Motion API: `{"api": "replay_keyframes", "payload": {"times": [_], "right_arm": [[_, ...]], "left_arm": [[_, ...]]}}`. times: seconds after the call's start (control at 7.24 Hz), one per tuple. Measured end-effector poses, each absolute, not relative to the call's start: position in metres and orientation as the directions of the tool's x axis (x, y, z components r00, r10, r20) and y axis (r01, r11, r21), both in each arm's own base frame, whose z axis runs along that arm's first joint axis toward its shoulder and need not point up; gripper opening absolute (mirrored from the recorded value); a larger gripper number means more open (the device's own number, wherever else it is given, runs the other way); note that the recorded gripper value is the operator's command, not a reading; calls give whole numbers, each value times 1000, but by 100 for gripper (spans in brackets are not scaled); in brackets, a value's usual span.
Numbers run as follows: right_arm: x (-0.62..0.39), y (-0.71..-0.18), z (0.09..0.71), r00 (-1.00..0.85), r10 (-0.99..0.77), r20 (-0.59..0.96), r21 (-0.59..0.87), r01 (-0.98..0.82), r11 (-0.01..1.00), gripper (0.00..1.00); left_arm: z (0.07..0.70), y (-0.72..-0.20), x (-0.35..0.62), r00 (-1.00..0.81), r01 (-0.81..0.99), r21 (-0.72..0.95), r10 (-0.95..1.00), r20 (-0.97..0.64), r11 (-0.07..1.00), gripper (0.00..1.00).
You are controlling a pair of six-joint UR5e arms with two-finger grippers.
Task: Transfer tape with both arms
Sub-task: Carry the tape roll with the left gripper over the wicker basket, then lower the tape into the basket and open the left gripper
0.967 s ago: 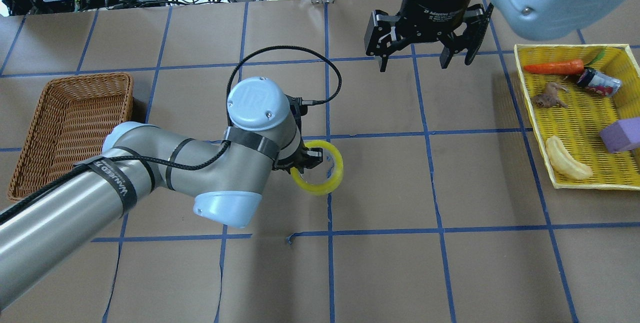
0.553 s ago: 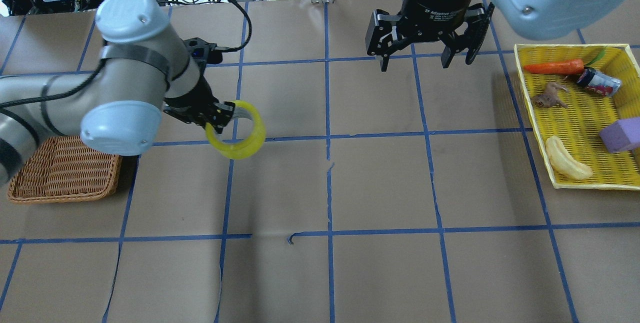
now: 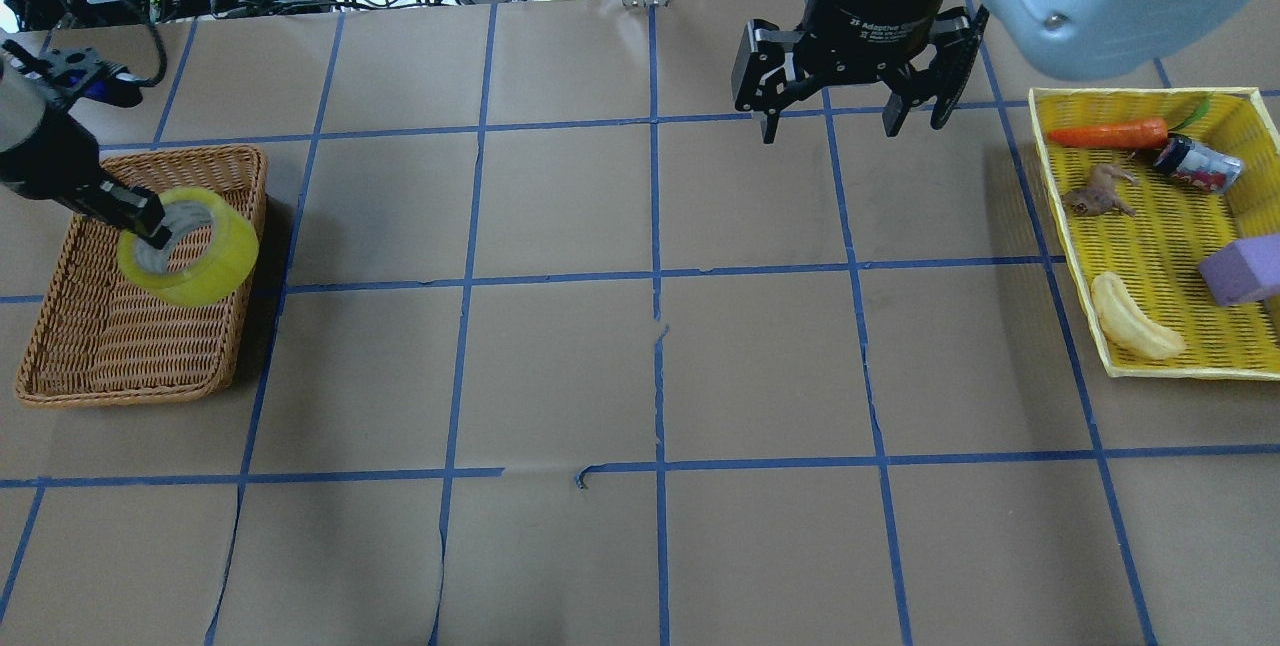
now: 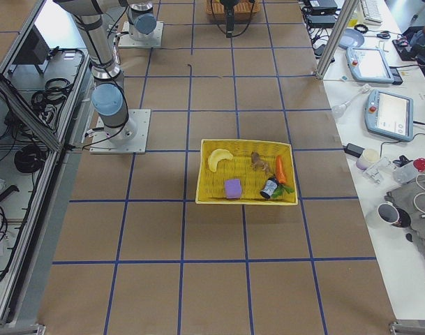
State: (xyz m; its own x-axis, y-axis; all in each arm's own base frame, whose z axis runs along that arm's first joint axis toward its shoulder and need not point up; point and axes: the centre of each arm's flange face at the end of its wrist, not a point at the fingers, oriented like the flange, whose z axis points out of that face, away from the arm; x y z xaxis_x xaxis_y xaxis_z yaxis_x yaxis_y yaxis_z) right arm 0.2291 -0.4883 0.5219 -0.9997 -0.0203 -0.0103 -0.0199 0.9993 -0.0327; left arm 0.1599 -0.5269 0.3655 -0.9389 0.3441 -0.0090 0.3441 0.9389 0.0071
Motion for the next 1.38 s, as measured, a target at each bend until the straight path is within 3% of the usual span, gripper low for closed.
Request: {"api": "replay_keyframes", "payload": {"times": [0.41, 0.69, 0.83, 0.97, 1.38], "right_arm": [[229, -488, 522, -1000, -19, -10, -33, -19, 999, 100], [229, -488, 522, -1000, -20, -10, -33, -19, 999, 100], [229, -488, 522, -1000, -20, -9, -33, -19, 999, 100], [228, -488, 522, -1000, -19, -9, -34, -19, 999, 100], [228, -490, 523, -1000, -18, -12, -45, -18, 999, 100]], "left_arm": [[337, -564, 243, -924, 383, 1, 383, -12, 924, 0], [298, -587, 260, -918, 395, -23, 395, -11, 918, 25], [283, -589, 261, -918, 396, -31, 396, 6, 918, 46], [270, -587, 259, -920, 391, -28, 392, 25, 920, 99], [283, -583, 243, -918, 397, -43, 397, -13, 917, 100]]}}
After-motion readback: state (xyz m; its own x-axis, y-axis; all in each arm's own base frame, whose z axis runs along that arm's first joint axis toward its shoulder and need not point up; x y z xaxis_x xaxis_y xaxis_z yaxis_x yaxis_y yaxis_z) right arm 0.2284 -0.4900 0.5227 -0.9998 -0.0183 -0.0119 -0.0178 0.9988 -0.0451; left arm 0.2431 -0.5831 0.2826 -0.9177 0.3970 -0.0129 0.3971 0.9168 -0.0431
